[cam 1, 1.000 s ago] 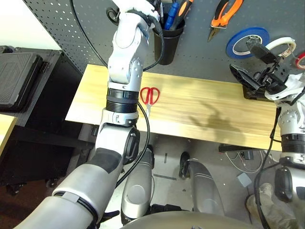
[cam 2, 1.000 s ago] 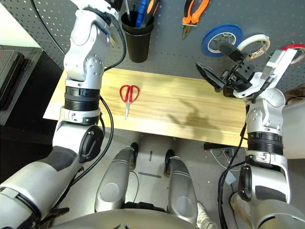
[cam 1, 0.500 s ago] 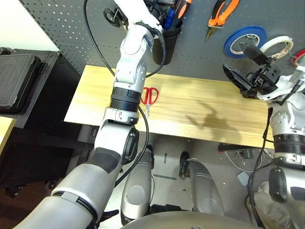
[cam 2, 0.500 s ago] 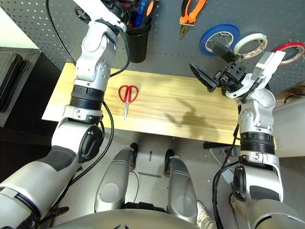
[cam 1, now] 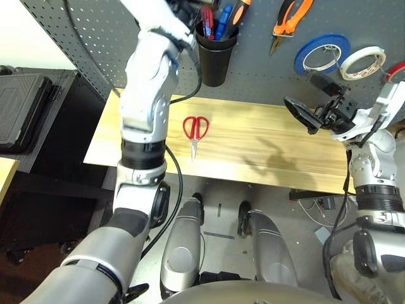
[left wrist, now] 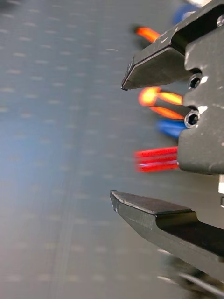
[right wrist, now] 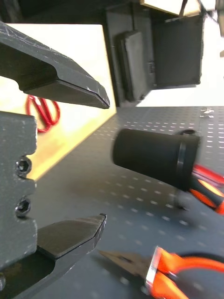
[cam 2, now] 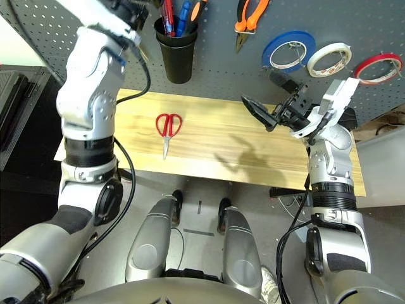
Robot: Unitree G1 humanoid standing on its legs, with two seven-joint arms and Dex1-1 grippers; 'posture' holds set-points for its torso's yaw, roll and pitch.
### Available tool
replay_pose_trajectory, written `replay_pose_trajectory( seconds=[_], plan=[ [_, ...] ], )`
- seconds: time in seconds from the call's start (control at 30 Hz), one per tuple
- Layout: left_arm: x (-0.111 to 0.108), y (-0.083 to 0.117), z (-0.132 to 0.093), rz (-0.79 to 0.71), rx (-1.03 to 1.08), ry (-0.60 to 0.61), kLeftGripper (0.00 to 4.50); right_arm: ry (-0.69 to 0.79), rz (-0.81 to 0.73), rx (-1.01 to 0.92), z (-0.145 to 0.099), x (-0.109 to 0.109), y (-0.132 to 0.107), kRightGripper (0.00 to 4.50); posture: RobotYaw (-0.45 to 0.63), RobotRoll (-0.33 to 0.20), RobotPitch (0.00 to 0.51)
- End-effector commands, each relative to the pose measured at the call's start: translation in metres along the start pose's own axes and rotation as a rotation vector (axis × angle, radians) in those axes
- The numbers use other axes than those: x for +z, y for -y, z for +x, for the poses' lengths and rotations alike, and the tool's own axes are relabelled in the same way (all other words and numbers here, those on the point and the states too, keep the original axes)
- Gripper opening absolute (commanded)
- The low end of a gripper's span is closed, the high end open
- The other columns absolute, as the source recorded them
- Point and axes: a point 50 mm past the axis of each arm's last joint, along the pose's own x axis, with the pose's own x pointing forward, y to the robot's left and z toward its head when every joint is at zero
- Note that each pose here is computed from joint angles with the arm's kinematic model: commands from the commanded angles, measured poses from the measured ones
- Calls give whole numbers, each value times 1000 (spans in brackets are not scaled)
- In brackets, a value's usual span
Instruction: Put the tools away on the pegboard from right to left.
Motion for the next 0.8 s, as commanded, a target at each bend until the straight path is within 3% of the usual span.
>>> replay_pose_trajectory(
  seconds=[0.03,0.17,0.3,0.47,0.57,0.8],
  plan=[
    [-22,1,-27,10,17,-125,4478,-135,25,-5,-1,-20,-13,4500,268,0,290],
    [-46,0,-47,5,42,-231,4478,-227,4,-33,2,-33,-19,4500,279,0,292],
    [-89,-2,-68,10,80,-398,4478,-441,7,-77,3,-60,-27,4500,287,0,291],
    [-132,-4,-83,14,97,-567,4478,-574,50,-89,8,-81,-41,4500,279,0,295],
    [-158,-7,-88,16,125,-648,4478,-652,62,-74,11,-93,-51,4500,278,0,301],
    [-194,-25,-83,30,197,-749,4478,-742,43,-45,20,-107,-61,4500,270,0,314]
  ],
)
